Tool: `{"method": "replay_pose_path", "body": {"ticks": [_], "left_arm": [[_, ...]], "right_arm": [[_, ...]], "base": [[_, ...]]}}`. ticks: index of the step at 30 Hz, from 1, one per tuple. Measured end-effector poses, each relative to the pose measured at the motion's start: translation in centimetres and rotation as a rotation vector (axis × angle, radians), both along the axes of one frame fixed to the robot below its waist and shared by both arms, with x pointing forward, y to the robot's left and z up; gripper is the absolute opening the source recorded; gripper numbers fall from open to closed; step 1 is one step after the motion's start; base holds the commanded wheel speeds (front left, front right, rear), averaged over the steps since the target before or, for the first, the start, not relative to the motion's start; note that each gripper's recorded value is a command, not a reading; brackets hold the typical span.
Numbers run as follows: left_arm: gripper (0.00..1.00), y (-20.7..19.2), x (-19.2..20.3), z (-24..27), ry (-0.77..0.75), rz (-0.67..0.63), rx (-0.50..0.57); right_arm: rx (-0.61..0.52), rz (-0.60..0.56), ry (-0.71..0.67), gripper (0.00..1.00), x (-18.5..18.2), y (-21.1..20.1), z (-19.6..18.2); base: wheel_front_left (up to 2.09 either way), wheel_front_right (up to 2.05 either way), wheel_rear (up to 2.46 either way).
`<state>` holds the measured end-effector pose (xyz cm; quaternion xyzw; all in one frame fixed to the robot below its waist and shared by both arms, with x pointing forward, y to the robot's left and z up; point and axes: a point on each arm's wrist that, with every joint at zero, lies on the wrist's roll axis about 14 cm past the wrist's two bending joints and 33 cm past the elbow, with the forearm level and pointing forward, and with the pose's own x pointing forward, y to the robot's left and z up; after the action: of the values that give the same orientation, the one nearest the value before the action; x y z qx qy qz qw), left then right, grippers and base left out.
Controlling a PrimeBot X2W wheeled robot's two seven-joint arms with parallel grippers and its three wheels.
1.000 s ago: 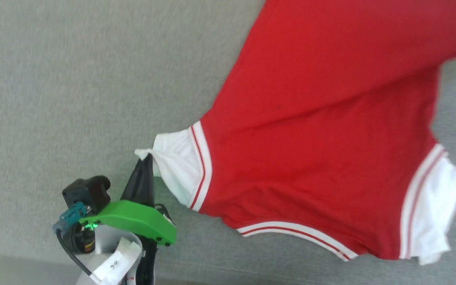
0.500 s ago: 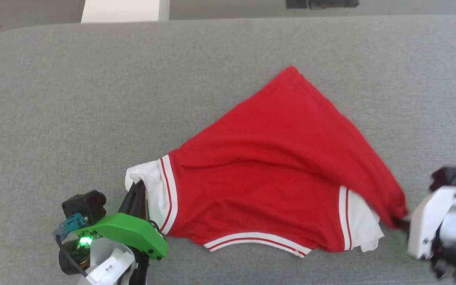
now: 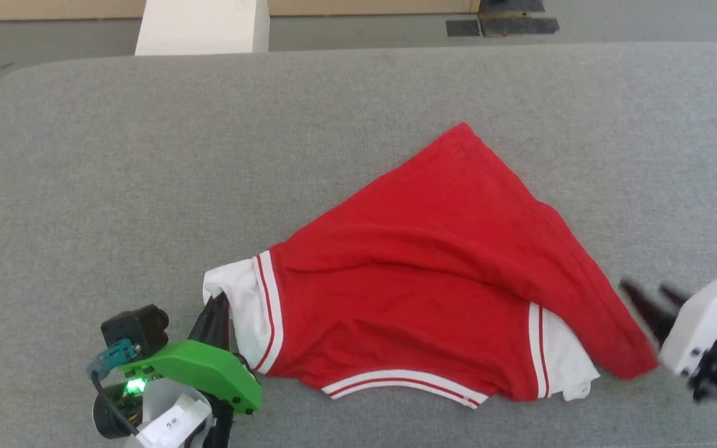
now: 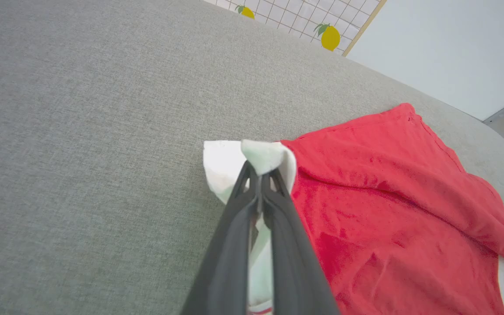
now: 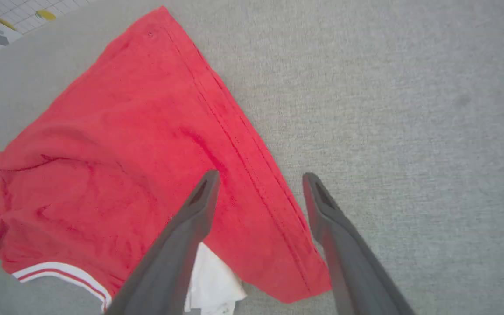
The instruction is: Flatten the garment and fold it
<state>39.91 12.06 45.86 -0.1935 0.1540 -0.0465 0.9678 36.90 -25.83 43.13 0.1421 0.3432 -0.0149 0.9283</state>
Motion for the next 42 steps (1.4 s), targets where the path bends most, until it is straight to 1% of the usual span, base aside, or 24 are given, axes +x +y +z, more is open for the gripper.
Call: {"method": "replay_pose_path", "body": {"ticks": [2, 5, 7, 9, 12, 15, 19, 22, 23, 26, 28, 31, 34, 37, 40, 42], "left_arm": [[0.00, 0.1, -0.1, 0.3, -0.008, 0.001, 0.001], [0.00, 0.1, -0.1, 0.5, -0.014, 0.002, 0.000], [0.00, 0.2, -0.2, 0.4, -0.011, 0.002, 0.001], [0.00, 0.3, -0.3, 0.3, -0.008, 0.005, 0.002], [0.00, 0.5, -0.3, 0.1, -0.001, 0.009, 0.003], [0.00, 0.7, -0.3, -0.3, 0.009, 0.014, 0.004], [0.00, 0.9, -0.2, -0.7, 0.018, 0.020, 0.004], [0.00, 0.8, 0.4, -0.6, 0.011, 0.019, 0.007], [0.00, 0.8, 0.9, -0.6, 0.005, 0.018, 0.010], [0.00, 0.9, 2.0, -0.6, -0.005, 0.020, 0.015], [0.00, 1.1, 2.7, -0.6, -0.010, 0.024, 0.016], [0.00, 1.0, 3.7, -1.0, -0.011, 0.026, 0.011], [0.00, 1.0, 4.2, -2.0, 0.005, 0.033, 0.008], [0.00, 1.4, 4.3, -3.2, 0.030, 0.049, 0.016], [0.00, 1.8, 4.3, -4.5, 0.058, 0.065, 0.024], [0.00, 2.1, 4.3, -5.2, 0.073, 0.076, 0.028]], "right_arm": [[-0.011, -0.007, -0.109, 1.00, 1.2, -0.2, 2.4], [-0.030, -0.048, -0.327, 1.00, 3.0, -0.9, 6.8], [-0.062, -0.050, -0.481, 1.00, 4.2, -0.9, 10.0], [-0.083, -0.046, -0.587, 1.00, 4.9, -0.7, 11.9], [-0.098, -0.042, -0.686, 1.00, 5.8, -0.5, 13.3], [-0.092, -0.031, -0.702, 1.00, 6.8, 0.1, 13.1], [-0.095, 0.030, -0.673, 1.00, 8.9, 1.7, 12.3], [-0.111, 0.084, -0.638, 1.00, 11.4, 2.7, 12.1], [-0.118, 0.131, -0.612, 1.00, 13.4, 3.9, 12.1], [-0.136, 0.213, -0.555, 1.00, 16.4, 6.0, 11.8], [-0.162, 0.272, -0.494, 1.00, 18.2, 7.2, 11.0], [-0.209, 0.349, -0.368, 1.00, 20.6, 8.7, 8.8], [-0.282, 0.424, -0.173, 1.00, 22.0, 9.6, 5.0], [-0.365, 0.494, 0.025, 1.00, 22.1, 10.0, 1.0], [-0.418, 0.550, 0.159, 1.00, 22.1, 10.6, -1.8], [-0.434, 0.585, 0.215, 1.00, 22.0, 11.4, -3.3]], "base": [[0.00, 0.00, 0.00], [0.00, 0.00, 0.00], [0.00, 0.00, 0.00], [0.00, 0.00, 0.00], [0.00, 0.00, 0.00], [0.00, 0.00, 0.00], [0.00, 0.00, 0.00], [0.00, 0.00, 0.00], [0.00, 0.00, 0.00], [0.00, 0.00, 0.00], [0.00, 0.00, 0.00], [0.00, 0.00, 0.00], [0.00, 0.00, 0.00], [0.00, 0.00, 0.00], [0.00, 0.00, 0.00], [0.00, 0.00, 0.00]]}}
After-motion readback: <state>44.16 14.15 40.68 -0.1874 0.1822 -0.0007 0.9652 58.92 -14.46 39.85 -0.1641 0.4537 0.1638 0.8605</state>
